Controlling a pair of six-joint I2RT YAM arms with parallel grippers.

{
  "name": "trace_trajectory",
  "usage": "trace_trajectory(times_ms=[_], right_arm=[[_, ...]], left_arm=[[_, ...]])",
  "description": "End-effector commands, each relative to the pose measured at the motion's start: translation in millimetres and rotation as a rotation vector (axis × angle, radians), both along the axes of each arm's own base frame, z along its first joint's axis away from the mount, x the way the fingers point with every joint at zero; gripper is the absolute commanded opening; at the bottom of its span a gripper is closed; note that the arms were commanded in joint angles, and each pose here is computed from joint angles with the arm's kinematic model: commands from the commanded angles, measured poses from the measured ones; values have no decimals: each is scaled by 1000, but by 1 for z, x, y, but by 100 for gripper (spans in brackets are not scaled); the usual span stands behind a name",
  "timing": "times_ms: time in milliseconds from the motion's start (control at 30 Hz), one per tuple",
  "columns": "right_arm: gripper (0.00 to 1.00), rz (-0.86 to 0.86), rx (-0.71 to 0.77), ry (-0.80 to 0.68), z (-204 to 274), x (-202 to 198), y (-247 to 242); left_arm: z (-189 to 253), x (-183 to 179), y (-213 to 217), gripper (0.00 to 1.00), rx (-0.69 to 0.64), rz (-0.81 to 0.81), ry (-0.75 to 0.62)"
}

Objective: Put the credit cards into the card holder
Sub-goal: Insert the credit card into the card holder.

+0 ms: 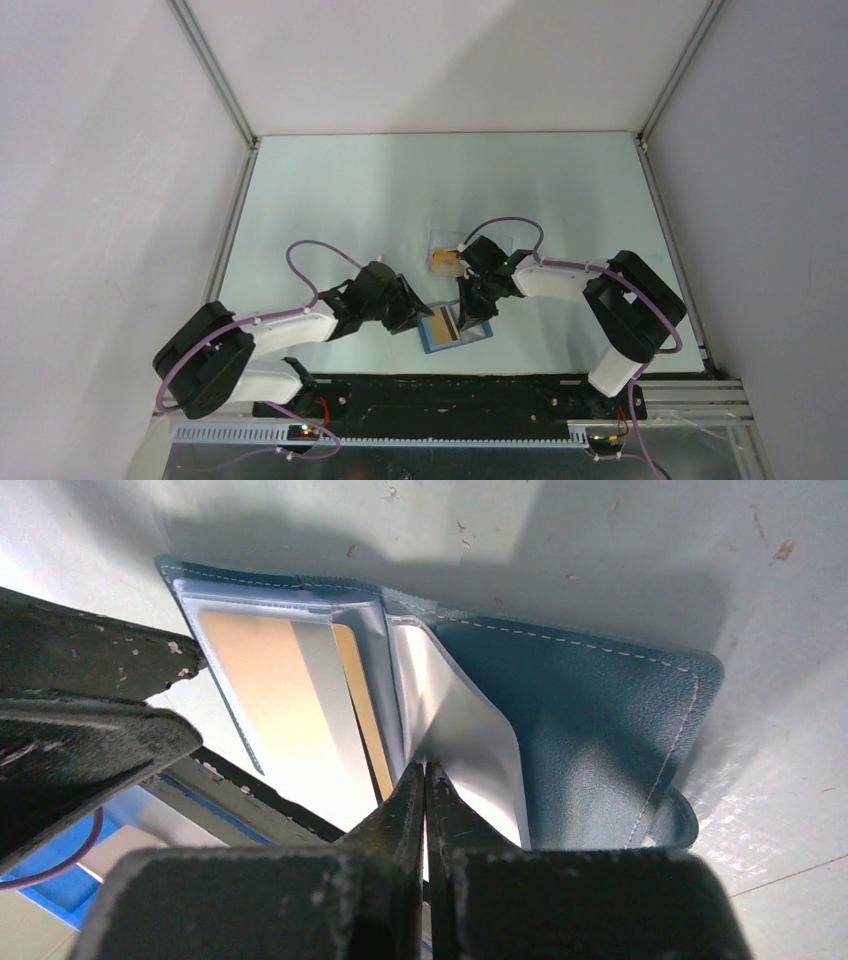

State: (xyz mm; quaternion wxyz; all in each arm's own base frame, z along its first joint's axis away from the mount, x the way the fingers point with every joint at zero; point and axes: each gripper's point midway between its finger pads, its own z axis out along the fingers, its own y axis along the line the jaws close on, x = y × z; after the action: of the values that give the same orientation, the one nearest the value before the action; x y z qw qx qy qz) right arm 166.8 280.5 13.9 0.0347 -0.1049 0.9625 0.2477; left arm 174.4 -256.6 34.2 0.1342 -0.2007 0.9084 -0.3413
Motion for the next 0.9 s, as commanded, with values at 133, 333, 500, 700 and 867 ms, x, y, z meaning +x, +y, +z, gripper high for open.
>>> trace_trajectory(times_ms=[133,333,500,700,867], right_arm=[[0,27,-130,44,-36,-21,-24],[0,29,-123,49,-36,-21,-23],[0,34,-123,56,-38,-23,-22],[0,33,-120,56,-37,-22,-22],[0,36,-119,59,-37,-23,-22]], left_arm=[[44,17,-23,49,-71,-29,-120],[42,11,-23,45,-49,-32,-102],[25,8,-23,45,-9,-39,-59],[16,6,-26,44,36,-68,-42],[10,7,-34,44,50,-87,-26]])
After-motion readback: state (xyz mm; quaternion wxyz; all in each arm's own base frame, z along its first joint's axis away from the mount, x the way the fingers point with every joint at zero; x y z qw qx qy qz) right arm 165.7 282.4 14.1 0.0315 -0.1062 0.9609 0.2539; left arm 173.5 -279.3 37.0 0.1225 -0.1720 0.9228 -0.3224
